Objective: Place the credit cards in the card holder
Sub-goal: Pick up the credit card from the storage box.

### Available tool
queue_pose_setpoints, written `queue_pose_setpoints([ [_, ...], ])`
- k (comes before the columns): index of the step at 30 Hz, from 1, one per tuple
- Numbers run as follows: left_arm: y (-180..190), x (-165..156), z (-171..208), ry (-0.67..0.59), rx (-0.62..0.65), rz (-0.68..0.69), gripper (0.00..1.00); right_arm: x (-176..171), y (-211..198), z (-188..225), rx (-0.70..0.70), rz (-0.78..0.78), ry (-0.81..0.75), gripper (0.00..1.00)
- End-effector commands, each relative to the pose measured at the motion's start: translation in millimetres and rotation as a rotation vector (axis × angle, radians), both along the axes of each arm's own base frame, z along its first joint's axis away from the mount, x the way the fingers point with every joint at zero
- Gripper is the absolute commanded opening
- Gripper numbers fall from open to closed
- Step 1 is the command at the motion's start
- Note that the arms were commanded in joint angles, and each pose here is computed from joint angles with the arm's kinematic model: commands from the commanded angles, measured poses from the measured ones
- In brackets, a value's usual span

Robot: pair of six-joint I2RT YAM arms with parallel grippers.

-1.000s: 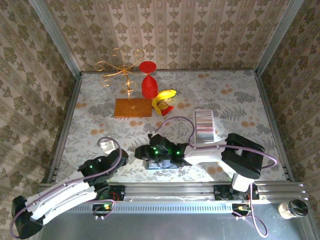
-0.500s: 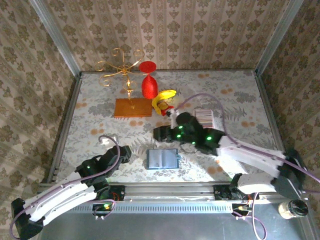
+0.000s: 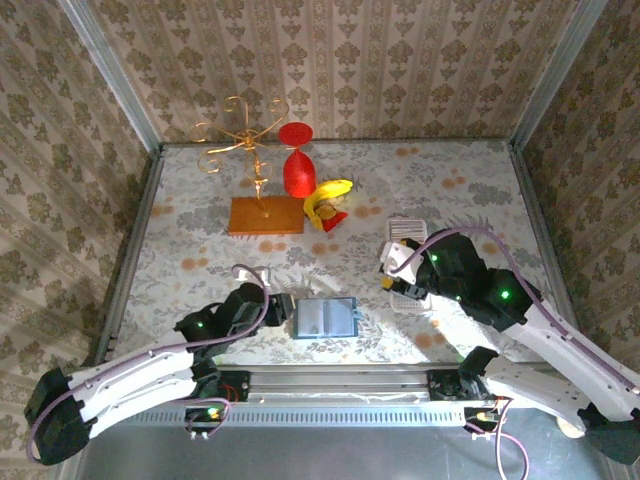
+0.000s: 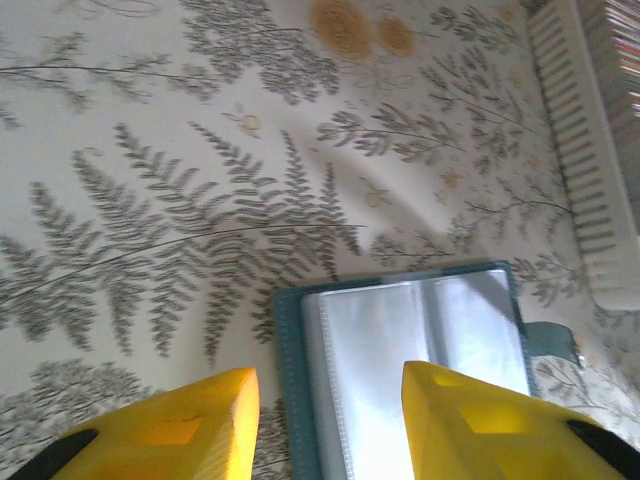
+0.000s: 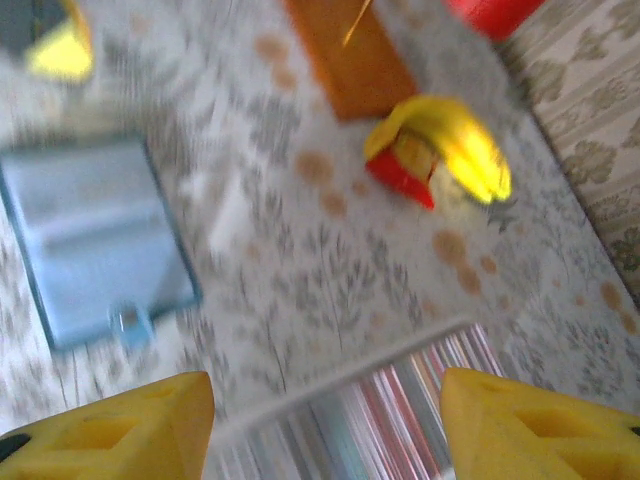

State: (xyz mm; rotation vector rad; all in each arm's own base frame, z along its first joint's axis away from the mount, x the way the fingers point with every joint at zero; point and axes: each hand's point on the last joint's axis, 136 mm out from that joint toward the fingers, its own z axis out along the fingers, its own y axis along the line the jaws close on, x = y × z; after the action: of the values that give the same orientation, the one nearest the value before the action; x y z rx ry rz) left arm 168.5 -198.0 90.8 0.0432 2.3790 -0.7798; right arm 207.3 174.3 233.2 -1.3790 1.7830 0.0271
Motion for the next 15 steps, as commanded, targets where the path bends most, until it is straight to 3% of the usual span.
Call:
queue_pose_setpoints([
  [1, -16.2, -2.4, 6.9, -0.031, -0.045, -0.081, 0.42, -14.2, -38.8, -39.5, -0.336, 0.129, 0.002, 0.63],
  [9, -17.4, -4.2, 3.1, -0.03, -0.024, -0.106, 0.42, 0.7, -67.3, -80.6, -0.575, 0.199, 0.035, 0.68],
  [15, -19.0, -7.1, 2.5, -0.035, -0.013, -0.14, 0.42, 18.7, -59.8, -87.3, -0.559, 0.22, -0.023, 0.74],
])
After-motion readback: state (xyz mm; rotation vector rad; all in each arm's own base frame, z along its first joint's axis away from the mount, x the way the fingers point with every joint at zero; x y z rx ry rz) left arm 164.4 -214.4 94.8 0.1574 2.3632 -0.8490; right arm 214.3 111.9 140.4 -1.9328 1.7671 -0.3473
